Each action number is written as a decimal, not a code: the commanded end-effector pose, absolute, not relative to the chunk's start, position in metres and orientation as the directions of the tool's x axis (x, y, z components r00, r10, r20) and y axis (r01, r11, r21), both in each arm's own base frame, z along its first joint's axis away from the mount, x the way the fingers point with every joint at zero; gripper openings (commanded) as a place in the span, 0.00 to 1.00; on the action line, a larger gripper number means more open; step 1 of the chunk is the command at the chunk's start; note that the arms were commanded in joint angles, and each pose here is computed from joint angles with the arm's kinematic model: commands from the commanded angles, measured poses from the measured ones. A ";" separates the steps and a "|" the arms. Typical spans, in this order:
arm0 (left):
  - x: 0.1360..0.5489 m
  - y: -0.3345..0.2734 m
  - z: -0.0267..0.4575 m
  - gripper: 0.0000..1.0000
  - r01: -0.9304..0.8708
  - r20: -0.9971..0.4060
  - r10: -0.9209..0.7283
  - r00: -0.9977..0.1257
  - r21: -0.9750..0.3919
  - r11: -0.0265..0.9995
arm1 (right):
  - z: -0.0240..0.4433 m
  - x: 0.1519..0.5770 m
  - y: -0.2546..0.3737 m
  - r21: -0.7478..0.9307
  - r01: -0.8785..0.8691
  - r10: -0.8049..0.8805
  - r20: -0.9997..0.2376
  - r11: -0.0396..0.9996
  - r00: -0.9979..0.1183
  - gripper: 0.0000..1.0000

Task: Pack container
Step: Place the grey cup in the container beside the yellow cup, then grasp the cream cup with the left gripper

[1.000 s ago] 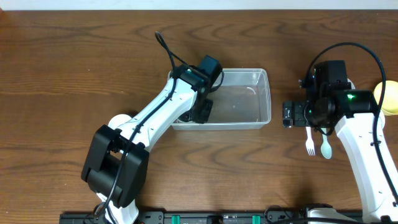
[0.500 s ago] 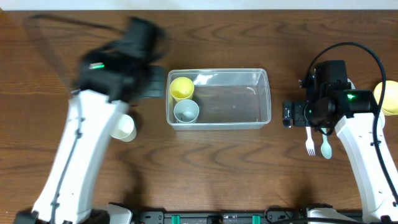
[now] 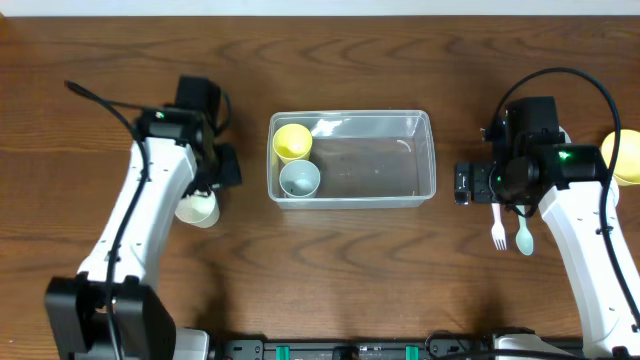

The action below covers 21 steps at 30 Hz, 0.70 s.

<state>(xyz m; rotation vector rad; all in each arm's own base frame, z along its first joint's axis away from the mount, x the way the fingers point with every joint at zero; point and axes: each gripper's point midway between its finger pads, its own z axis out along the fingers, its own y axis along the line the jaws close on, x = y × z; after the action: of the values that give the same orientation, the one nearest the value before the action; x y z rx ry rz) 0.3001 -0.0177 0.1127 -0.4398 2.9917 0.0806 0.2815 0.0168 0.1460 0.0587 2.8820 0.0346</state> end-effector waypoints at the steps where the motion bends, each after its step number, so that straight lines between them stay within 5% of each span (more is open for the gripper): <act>1: 0.293 -0.007 0.092 0.65 -0.346 -0.092 -0.341 -0.935 0.039 0.937 | 0.150 0.285 0.014 0.022 0.042 0.046 -0.265 0.999 -0.963 0.99; 14: 0.291 -0.002 0.044 0.64 -0.363 0.027 -0.365 -0.930 0.075 0.929 | 0.149 0.285 0.014 0.022 0.042 0.046 -0.263 0.999 -0.964 0.99; 21: 0.291 -0.005 0.039 0.34 -0.358 0.043 -0.361 -0.932 0.066 0.931 | 0.150 0.285 0.014 0.022 0.042 0.046 -0.264 0.999 -0.963 0.99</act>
<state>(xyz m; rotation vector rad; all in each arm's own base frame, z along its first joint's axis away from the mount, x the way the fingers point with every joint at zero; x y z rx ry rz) 0.2925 -0.0043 0.0403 -0.5840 3.1355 0.1026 0.2812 0.0168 0.1459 0.0587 2.8835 0.0344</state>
